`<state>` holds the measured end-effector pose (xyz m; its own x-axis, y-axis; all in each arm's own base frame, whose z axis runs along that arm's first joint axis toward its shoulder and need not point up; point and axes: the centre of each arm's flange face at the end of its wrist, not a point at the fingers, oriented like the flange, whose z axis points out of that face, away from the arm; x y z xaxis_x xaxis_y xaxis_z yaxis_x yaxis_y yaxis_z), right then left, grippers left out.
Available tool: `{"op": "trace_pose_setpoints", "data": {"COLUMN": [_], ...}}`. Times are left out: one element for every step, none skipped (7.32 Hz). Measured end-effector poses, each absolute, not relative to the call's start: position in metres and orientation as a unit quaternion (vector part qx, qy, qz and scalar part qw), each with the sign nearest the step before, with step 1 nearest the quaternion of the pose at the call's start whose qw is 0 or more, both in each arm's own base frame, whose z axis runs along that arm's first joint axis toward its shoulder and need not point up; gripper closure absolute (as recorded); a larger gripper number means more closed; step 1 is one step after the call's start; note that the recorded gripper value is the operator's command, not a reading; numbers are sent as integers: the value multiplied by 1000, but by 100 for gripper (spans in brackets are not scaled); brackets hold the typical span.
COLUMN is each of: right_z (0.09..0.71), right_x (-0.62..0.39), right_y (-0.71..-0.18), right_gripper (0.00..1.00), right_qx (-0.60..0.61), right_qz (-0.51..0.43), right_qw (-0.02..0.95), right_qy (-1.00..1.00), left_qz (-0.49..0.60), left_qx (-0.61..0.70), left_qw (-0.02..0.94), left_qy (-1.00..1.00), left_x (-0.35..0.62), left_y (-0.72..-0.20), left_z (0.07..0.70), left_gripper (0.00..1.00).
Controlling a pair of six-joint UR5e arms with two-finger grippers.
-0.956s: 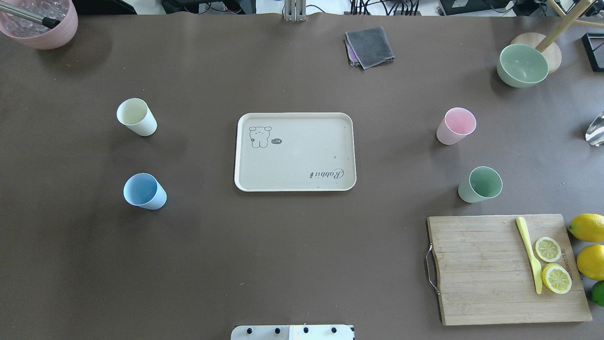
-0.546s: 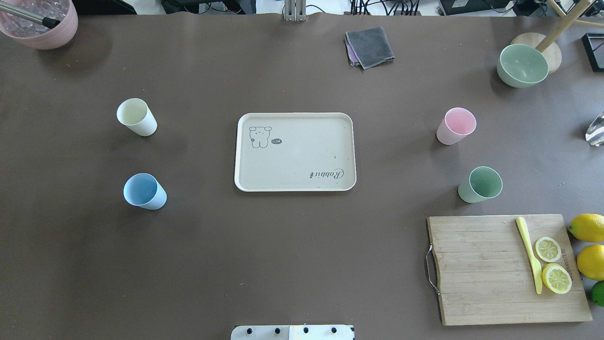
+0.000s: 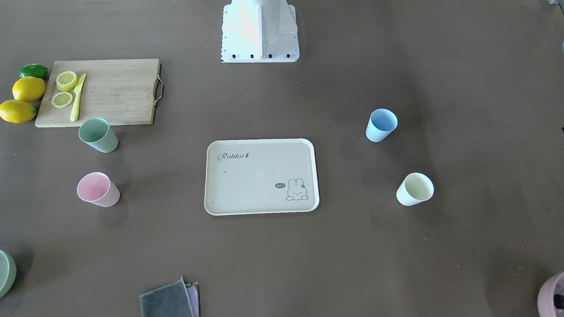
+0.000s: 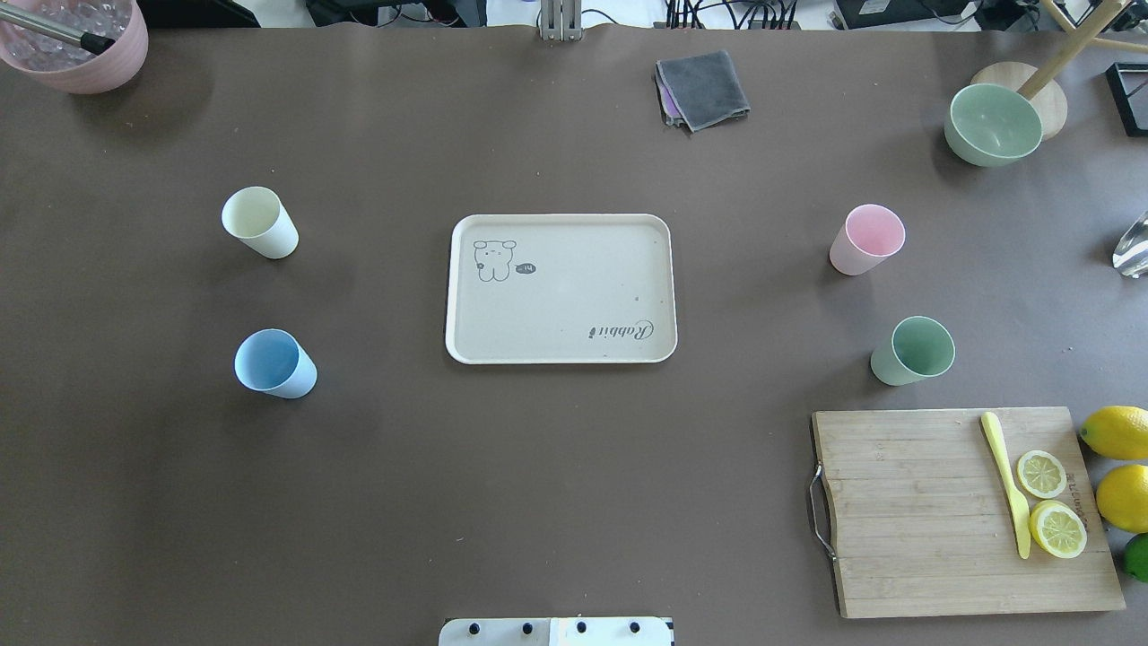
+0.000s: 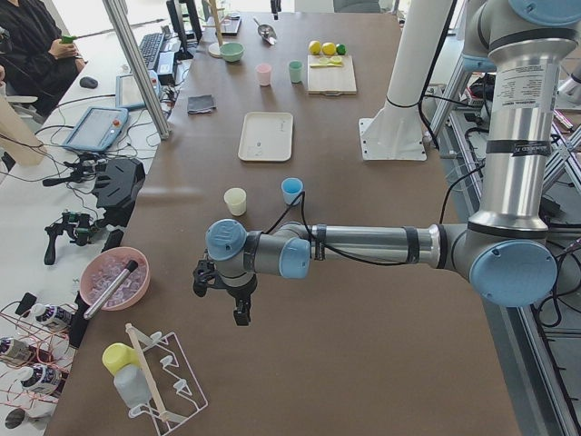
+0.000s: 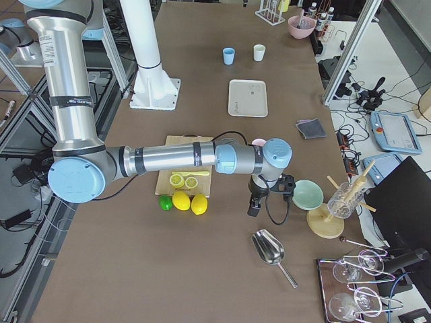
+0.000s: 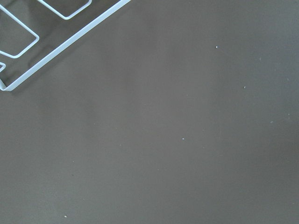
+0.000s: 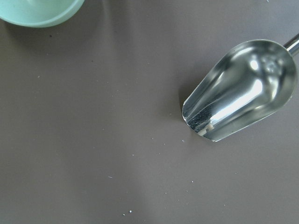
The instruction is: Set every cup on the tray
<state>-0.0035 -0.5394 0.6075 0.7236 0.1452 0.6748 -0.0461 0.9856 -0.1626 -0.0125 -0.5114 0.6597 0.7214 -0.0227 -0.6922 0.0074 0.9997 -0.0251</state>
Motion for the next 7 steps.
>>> {"op": "trace_pose_setpoints", "data": {"right_z": [607, 606, 605, 605, 605, 607, 607], "right_x": [-4, -4, -4, -4, -4, -4, -4], "right_y": [-539, -539, -539, -539, -538, -537, -536], "right_gripper": [0, 0, 0, 0, 0, 0, 0], "right_qx": [-68, -68, -67, -67, -68, -69, -69], "right_qz": [52, 52, 51, 51, 52, 52, 52], "right_qw": [925, 924, 923, 923, 923, 923, 923], "right_qy": [-370, -373, -374, -375, -375, -375, -374], "left_qz": [-9, -8, -7, -7, -7, -8, -8], "left_qx": [-10, -8, -7, -6, -6, -6, -6], "left_qw": [928, 929, 929, 929, 929, 929, 929], "left_qy": [372, 371, 371, 370, 370, 370, 370], "left_x": [-13, -13, -13, -13, -12, -12, -12], "left_y": [-512, -512, -513, -513, -513, -514, -514], "left_z": [660, 659, 659, 658, 658, 658, 658], "left_gripper": [2, 2, 2, 2, 2, 2, 2]}}
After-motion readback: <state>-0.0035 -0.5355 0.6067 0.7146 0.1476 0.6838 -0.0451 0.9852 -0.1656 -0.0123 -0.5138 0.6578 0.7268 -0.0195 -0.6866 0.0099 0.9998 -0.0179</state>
